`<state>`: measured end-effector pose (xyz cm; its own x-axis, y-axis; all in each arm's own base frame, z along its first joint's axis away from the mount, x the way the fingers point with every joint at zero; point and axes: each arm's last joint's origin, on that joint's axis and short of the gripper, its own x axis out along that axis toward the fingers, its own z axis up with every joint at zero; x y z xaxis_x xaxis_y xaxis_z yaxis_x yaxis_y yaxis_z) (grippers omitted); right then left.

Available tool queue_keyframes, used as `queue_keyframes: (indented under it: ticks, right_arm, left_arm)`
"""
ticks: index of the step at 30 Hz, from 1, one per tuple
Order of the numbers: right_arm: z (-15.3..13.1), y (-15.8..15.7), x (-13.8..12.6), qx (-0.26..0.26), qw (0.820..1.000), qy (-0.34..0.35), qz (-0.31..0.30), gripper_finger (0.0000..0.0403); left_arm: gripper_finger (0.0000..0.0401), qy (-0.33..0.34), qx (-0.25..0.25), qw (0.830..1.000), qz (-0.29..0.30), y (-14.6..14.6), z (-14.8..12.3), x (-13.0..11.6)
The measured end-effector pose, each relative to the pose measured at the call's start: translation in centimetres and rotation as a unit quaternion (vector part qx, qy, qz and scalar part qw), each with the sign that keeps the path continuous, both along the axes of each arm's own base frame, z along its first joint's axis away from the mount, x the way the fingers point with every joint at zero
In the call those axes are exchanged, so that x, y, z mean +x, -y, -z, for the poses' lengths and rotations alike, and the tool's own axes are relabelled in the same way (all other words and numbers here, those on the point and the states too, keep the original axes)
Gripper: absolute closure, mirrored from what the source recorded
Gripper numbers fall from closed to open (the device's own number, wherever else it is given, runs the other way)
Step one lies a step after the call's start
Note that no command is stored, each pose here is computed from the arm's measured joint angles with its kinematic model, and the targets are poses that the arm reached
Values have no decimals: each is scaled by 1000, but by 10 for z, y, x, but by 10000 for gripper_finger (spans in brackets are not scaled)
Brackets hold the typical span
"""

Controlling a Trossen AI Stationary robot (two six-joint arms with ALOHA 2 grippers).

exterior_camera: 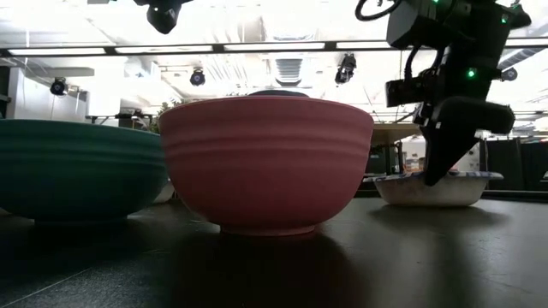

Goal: Place and stack bowls onto a shelf
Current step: Put the top right white patterned bowls on the shelf

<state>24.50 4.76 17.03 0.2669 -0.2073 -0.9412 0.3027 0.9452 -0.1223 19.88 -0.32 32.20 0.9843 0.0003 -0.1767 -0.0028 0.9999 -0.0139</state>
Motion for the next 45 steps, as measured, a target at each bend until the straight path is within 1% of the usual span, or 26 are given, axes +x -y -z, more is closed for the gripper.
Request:
queue_keyframes:
  ticks: [2,4,8,12,15,19,21,23,27,30,33,35,42,45]
  right_arm:
    - [-13,-4,5,21,999,21,-13,394]
    - [-31,-7,10,26,998,41,-25,394]
    - [-71,-14,16,24,996,67,-51,394]
    - [-116,-21,22,26,989,120,-81,394]
    - [-146,-25,26,22,980,160,-112,394]
    - [-180,-26,27,2,968,205,-148,394]
    - [-191,-25,26,-22,964,209,-161,394]
    - [-200,-22,24,-57,963,205,-167,394]
    - [-205,-13,13,-148,965,155,-152,394]
    - [-205,-4,4,-189,966,126,-121,394]
    - [-203,8,-2,-208,969,99,-86,394]
    - [-198,16,-2,-215,970,83,-75,394]
    - [-176,42,3,-238,968,23,-73,394]
    - [-169,54,6,-248,966,14,-72,394]
  left_arm:
    - [401,0,0,1000,0,0,0,0]
    - [401,0,0,1000,0,0,0,0]
    - [401,0,0,1000,0,0,0,0]
    - [401,0,0,1000,0,0,0,0]
    - [401,0,0,1000,0,0,0,0]
    - [401,0,0,1000,0,0,0,0]
    - [401,0,0,1000,0,0,0,0]
    - [401,0,0,1000,0,0,0,0]
    - [401,0,0,1000,0,0,0,0]
    - [401,0,0,1000,0,0,0,0]
    - [401,1,0,1000,0,0,0,0]
    - [401,5,1,1000,0,0,-1,0]
    - [401,8,3,1000,0,0,-2,0]
    - [401,8,2,1000,0,0,-2,0]
